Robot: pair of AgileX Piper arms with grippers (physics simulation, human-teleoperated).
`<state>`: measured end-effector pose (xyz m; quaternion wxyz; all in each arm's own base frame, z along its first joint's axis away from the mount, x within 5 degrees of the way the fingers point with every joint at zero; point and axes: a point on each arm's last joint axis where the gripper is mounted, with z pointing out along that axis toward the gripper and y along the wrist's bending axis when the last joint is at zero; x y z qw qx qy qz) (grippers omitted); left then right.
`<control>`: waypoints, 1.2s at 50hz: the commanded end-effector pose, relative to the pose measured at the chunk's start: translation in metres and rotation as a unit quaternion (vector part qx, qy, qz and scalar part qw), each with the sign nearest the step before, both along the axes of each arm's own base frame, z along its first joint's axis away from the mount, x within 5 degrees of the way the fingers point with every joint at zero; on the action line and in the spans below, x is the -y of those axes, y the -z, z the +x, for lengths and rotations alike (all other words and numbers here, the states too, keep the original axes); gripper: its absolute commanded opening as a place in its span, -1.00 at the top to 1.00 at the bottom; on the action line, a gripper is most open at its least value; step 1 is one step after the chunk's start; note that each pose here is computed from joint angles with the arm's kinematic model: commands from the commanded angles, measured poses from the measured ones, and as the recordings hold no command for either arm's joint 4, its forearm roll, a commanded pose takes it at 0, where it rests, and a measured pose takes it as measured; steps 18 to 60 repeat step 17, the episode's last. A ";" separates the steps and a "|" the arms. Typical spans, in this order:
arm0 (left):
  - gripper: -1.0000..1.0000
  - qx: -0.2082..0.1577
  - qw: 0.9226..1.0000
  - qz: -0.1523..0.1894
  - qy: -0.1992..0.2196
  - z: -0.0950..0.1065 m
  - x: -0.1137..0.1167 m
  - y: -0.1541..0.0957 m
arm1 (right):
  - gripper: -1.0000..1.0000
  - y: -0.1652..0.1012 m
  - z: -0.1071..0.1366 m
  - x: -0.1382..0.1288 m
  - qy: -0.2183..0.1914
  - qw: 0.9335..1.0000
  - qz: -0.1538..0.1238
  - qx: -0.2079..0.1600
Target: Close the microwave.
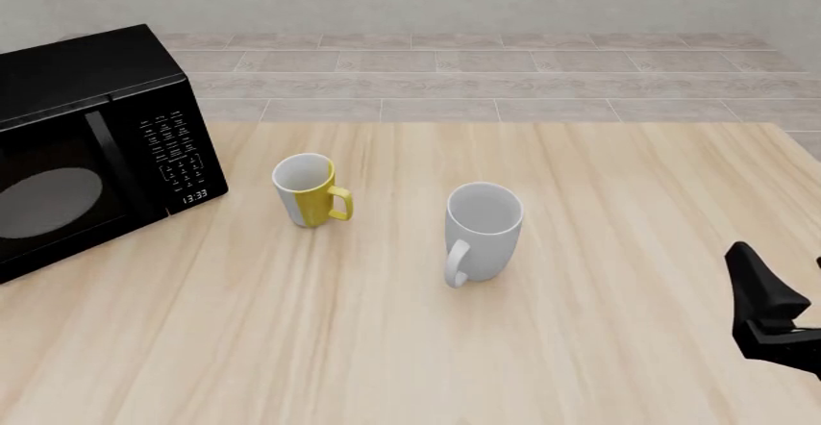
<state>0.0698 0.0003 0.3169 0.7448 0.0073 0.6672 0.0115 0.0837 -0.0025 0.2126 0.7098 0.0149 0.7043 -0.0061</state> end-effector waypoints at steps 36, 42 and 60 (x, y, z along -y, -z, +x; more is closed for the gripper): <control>-1.00 0.022 0.999 -0.036 0.000 -0.044 0.000 0.016 | -1.00 -0.002 0.002 -0.003 -0.016 1.000 -0.001 0.009; -1.00 0.022 0.999 -0.036 0.000 -0.044 0.000 0.016 | -1.00 -0.002 0.002 -0.003 -0.016 1.000 -0.001 0.009; -1.00 0.022 0.999 -0.036 0.000 -0.044 0.000 0.016 | -1.00 -0.002 0.002 -0.003 -0.016 1.000 -0.001 0.009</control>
